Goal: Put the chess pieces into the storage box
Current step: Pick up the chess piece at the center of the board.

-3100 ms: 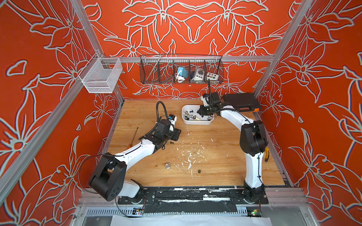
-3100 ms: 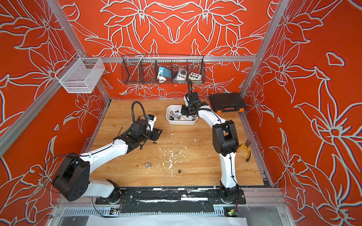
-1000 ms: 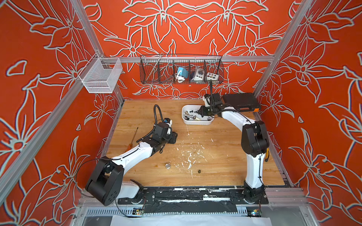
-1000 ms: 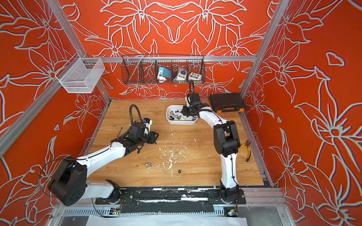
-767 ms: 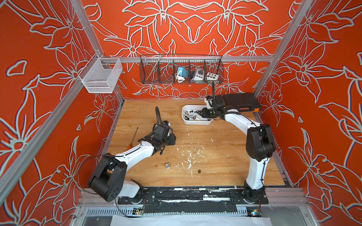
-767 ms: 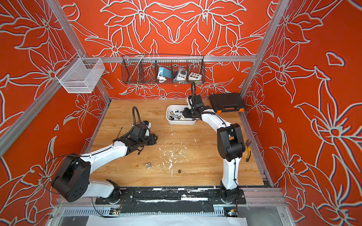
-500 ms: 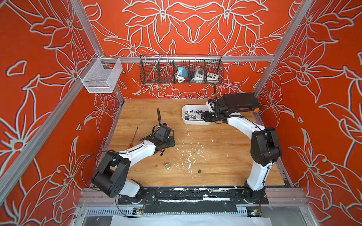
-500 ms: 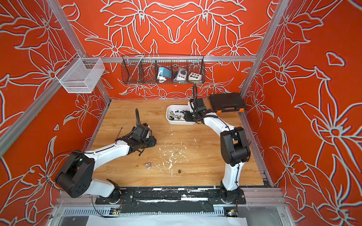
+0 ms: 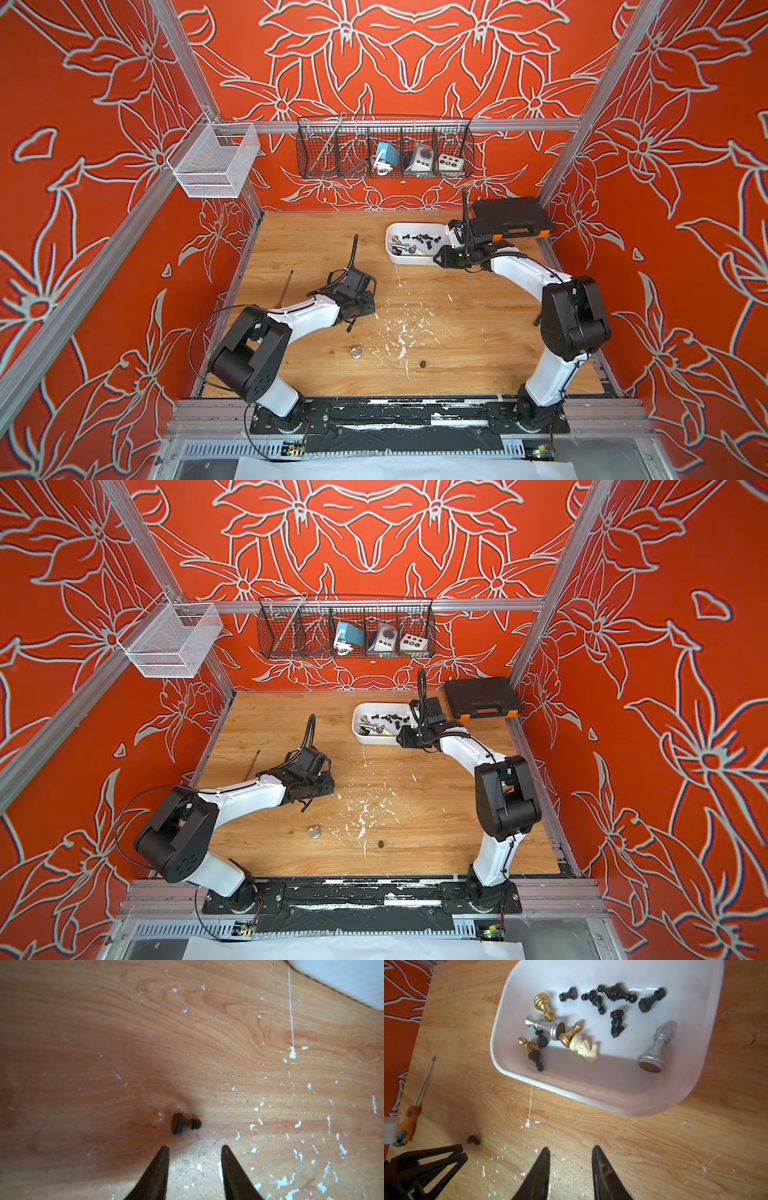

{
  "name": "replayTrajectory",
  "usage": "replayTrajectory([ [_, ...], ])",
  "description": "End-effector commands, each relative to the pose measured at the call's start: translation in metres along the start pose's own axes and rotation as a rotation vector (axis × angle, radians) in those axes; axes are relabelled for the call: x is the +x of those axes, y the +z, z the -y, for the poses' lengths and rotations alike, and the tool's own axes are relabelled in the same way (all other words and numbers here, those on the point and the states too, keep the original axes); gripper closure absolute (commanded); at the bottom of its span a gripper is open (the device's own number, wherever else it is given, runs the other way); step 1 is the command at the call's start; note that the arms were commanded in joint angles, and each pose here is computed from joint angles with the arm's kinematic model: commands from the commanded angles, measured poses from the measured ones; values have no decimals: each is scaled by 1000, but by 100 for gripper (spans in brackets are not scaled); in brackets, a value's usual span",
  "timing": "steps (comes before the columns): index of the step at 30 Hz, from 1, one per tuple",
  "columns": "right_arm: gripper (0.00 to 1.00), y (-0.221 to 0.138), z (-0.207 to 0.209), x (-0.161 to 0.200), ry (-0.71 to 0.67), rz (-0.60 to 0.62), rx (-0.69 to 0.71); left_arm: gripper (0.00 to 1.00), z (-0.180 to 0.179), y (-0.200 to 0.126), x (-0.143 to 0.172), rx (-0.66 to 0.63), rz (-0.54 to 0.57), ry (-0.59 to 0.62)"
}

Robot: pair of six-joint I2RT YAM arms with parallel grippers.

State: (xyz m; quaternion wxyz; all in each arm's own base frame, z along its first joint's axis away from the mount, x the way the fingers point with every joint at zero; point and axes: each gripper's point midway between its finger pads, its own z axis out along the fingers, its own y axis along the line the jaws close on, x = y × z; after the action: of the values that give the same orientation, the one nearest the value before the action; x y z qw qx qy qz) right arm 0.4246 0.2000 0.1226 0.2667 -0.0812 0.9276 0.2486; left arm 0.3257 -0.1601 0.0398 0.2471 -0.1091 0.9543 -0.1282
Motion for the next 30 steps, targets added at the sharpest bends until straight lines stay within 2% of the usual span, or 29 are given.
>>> replayTrajectory([
  [1, 64, -13, -4, -5, -15, 34, -25, 58, 1, 2, -1, -24, 4, -25],
  [15, 64, -24, 7, 0, -1, 41, -20, 58, 3, 22, 3, -23, -10, -94],
  [30, 64, -26, 18, 4, 26, 40, -12, 59, -10, 37, -1, -118, -6, -17],
])
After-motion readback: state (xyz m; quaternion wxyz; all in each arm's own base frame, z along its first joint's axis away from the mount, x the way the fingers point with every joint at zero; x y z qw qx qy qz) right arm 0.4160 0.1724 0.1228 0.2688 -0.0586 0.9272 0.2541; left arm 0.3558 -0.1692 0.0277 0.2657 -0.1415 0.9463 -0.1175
